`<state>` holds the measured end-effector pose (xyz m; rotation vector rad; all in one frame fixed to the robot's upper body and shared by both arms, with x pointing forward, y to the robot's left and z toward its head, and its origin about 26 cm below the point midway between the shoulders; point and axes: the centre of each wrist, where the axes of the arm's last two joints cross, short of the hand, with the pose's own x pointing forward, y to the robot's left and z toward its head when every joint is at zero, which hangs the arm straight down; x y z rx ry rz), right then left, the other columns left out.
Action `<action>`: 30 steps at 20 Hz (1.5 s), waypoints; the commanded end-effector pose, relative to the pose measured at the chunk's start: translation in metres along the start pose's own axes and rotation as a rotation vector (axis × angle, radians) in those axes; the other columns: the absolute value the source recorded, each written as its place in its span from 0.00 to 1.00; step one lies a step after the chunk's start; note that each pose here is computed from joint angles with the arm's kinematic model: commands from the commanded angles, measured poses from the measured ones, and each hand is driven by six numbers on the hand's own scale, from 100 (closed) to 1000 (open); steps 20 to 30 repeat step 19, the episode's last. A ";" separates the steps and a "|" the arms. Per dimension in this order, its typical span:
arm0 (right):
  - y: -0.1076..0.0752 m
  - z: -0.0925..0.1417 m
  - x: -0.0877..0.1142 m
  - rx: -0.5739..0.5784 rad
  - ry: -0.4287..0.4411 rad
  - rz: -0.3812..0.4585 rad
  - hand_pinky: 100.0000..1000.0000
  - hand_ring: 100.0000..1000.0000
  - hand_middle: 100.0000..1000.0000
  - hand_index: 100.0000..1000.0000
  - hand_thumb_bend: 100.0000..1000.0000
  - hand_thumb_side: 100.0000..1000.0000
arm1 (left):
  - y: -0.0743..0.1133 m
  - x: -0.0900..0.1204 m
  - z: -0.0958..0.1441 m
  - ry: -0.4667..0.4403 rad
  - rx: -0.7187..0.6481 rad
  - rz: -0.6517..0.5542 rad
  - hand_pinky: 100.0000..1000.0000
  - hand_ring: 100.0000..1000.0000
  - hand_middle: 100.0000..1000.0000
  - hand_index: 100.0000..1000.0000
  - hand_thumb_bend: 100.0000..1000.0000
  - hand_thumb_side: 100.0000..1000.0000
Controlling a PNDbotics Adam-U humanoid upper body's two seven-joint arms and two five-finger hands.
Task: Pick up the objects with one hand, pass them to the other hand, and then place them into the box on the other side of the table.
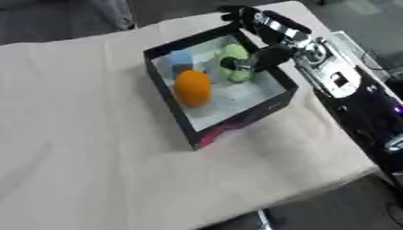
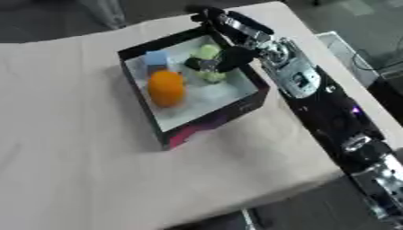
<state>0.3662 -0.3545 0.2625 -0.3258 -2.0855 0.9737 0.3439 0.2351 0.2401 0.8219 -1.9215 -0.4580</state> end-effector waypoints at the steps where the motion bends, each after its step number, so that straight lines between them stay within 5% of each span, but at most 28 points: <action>1: -0.018 -0.002 0.028 -0.087 -0.099 0.007 1.00 1.00 1.00 1.00 0.41 0.31 | 0.016 0.003 -0.002 -0.016 0.064 0.012 0.95 0.65 0.65 0.81 0.63 0.57; 7: -0.018 0.012 0.057 -0.203 -0.225 -0.052 1.00 1.00 1.00 1.00 0.46 0.12 | 0.025 0.001 0.000 -0.015 0.157 0.122 0.96 0.65 0.68 0.82 0.50 0.61; 14: -0.008 0.040 0.069 -0.297 -0.176 -0.172 1.00 1.00 1.00 1.00 0.46 0.10 | 0.022 -0.014 0.004 0.001 0.245 0.266 0.97 0.65 0.69 0.83 0.54 0.57; 19: -0.023 0.058 0.066 -0.312 -0.179 -0.442 1.00 1.00 1.00 1.00 0.46 0.09 | 0.029 -0.034 0.008 0.034 0.286 0.539 0.97 0.65 0.70 0.84 0.56 0.55; 30: -0.023 0.058 0.066 -0.312 -0.179 -0.442 1.00 1.00 1.00 1.00 0.46 0.09 | 0.029 -0.034 0.008 0.034 0.286 0.539 0.97 0.65 0.70 0.84 0.56 0.55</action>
